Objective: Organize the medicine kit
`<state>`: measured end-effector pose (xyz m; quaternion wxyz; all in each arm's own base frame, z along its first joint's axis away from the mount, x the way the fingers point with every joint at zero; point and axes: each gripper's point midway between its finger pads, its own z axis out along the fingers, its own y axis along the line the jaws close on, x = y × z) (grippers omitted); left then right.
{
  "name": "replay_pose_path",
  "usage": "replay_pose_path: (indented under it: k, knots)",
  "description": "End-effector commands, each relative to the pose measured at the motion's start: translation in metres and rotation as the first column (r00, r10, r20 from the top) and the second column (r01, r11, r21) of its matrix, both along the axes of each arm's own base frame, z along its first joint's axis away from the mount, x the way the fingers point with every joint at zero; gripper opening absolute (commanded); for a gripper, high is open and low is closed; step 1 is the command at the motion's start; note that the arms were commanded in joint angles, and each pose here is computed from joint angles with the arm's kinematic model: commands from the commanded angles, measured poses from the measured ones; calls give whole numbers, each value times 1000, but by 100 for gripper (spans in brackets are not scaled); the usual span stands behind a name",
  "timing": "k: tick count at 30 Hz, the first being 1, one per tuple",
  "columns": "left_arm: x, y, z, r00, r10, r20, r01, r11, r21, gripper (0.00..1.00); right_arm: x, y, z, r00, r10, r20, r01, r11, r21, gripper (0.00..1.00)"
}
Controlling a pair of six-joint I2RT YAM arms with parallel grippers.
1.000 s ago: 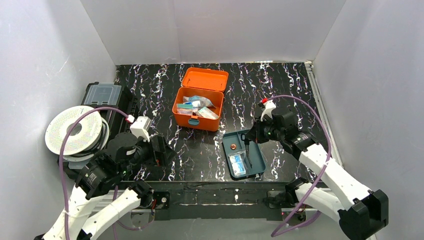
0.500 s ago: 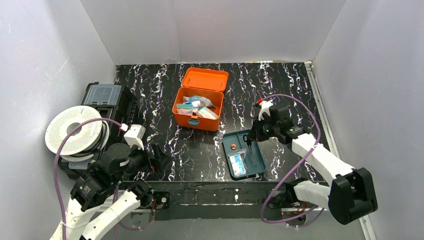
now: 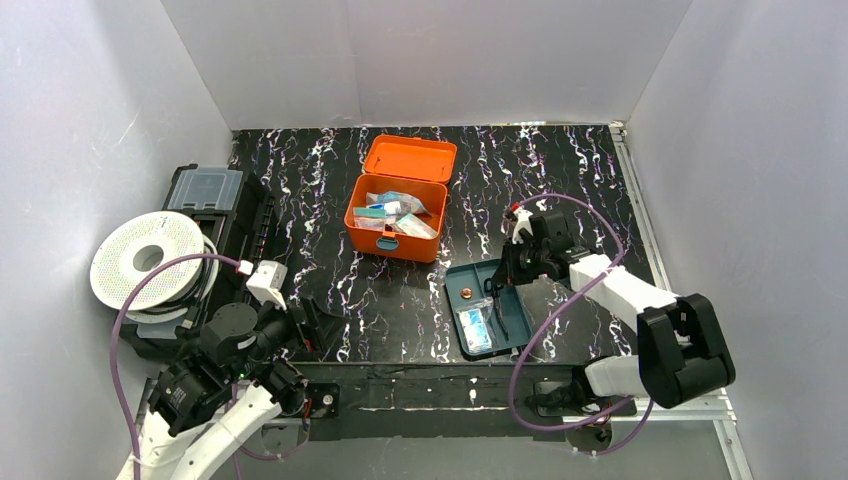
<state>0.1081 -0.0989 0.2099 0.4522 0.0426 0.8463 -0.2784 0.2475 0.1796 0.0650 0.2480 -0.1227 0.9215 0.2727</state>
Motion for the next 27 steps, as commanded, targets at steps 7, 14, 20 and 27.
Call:
replay_pose_path:
  k: [7, 14, 20, 27]
  knots:
    - [2, -6, 4, 1000, -19, 22, 20, 1000, -18, 98, 21, 7, 9, 1000, -17, -1, 17, 1000, 14, 18]
    - [1, -6, 5, 999, -23, 29, 24, 999, -26, 98, 30, -4, 20, 996, -81, 47, 83, 996, -26, 43]
    - [1, -6, 5, 999, -25, 33, 26, 999, -29, 98, 34, -14, 44, 984, -132, 117, 138, 989, -46, 52]
    - [2, -6, 4, 999, -21, 25, 22, 999, -23, 98, 26, -26, 92, 962, -157, 223, 167, 986, -28, 66]
